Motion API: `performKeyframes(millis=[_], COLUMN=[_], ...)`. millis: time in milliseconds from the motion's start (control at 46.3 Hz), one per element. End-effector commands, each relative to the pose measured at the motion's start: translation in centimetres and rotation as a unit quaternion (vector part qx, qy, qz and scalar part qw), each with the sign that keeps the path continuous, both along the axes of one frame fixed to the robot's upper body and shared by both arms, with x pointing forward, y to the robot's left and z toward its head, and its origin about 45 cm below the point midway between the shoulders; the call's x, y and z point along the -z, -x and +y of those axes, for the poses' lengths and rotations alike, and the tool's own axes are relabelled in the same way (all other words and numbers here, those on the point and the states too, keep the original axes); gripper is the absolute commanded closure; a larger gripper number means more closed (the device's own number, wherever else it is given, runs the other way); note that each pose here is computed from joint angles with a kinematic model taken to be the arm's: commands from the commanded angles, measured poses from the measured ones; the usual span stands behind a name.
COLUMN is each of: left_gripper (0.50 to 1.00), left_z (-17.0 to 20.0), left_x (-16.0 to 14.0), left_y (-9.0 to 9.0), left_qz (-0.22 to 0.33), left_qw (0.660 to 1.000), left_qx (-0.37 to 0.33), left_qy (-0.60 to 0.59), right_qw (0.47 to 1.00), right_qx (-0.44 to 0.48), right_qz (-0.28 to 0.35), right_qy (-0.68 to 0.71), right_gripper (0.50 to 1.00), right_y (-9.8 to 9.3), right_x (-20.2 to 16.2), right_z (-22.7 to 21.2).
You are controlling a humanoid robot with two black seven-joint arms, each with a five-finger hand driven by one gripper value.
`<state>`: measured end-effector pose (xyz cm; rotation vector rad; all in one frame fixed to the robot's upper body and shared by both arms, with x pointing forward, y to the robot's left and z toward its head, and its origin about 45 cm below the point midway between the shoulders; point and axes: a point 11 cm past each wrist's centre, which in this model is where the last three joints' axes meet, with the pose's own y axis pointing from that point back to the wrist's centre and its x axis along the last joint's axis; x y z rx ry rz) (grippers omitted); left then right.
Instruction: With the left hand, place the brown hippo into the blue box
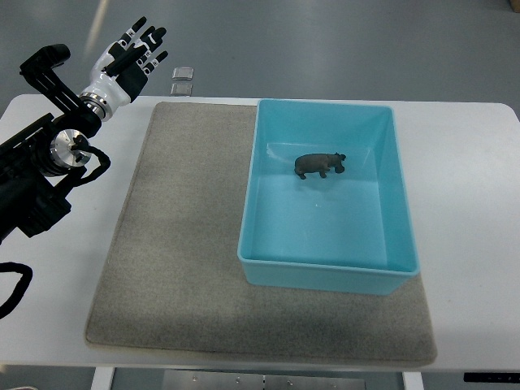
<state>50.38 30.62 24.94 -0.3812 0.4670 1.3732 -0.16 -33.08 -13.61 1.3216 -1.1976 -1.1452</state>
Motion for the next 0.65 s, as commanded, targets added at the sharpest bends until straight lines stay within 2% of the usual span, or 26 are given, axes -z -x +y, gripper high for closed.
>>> performKeyframes(millis=[0, 626], left_gripper=[0.504, 0.504], left_z=[0.0, 1.1], left_x=[0.0, 0.7], left_y=[0.1, 0.1], left_qz=[-0.001, 0.009], left_qw=[1.0, 1.0], left_qx=[0.003, -0.016], left_qy=[-0.002, -0.002], right_qw=[1.0, 1.0], right_qx=[0.0, 0.001], right_qz=[0.0, -0.001], right_qy=[0.0, -0.015], right_gripper=[0.564, 0.564], right_y=[0.0, -0.2], right_x=[0.0, 0.0], right_z=[0.0, 0.7])
